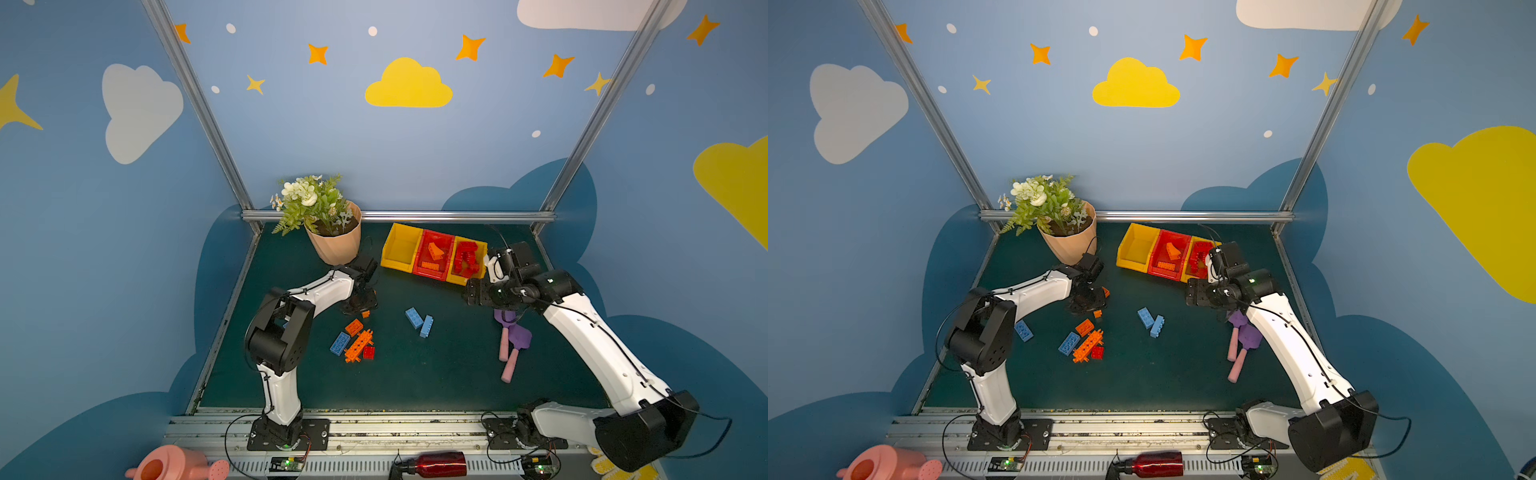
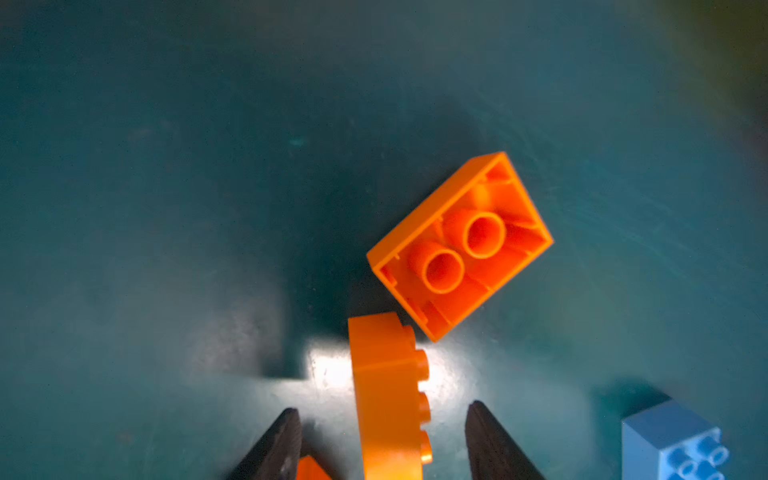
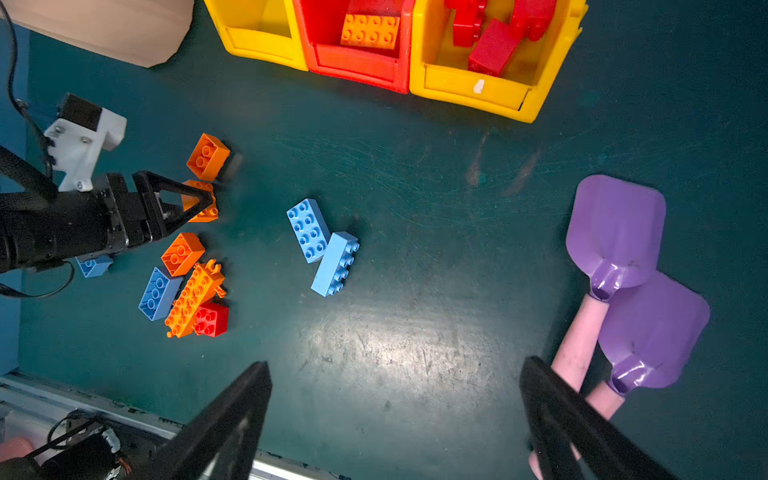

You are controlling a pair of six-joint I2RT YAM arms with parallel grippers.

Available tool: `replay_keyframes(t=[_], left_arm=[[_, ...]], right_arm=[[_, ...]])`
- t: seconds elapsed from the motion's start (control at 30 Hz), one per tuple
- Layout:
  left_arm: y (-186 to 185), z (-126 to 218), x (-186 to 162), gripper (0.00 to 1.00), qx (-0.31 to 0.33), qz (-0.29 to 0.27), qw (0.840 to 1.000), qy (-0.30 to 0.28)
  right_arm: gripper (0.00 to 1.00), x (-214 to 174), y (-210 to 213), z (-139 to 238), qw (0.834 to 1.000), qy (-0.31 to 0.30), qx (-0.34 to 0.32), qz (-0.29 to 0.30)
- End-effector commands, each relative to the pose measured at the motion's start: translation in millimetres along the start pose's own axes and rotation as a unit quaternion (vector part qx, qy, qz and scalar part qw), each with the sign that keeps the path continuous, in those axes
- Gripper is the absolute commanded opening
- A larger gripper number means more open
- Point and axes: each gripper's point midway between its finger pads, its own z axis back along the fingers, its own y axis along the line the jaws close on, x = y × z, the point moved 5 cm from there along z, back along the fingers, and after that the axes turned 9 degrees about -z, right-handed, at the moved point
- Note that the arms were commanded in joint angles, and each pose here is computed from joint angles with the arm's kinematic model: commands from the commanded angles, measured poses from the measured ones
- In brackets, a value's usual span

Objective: Sort the legos into containers by color
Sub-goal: 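Lower the left gripper onto the orange 2x4 brick and grasp it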

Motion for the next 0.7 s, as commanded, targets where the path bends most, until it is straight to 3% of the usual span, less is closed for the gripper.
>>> replay_keyframes(t=[0.0, 0.2, 0.37, 0.67], left_arm=[[3.4, -4.4, 2.0, 0.57, 0.020, 0.005, 1.000, 0.009], [3.4, -15.9, 7.3, 0.44, 0.038, -0.006, 0.999, 0.017], [2.8, -17.8, 9.0, 0.12, 0.045, -0.013, 0.999, 0.026], [-25.9, 25.1, 9.3, 0.05, 0.037, -0.062, 0.997, 0.013]], right_arm=[[0.92, -4.3, -8.2, 10.1, 1.000, -0.006, -0.012, -0.007], [0.92, -11.0, -17.9, 18.6, 1.000, -0.009, -0.020, -0.015], [0.92, -18.4, -25.7, 28.3, 0.999, -0.017, -0.026, -0.022], [0.92, -24.9, -31.9, 43.7, 0.999, -0.032, -0.021, -0.033]])
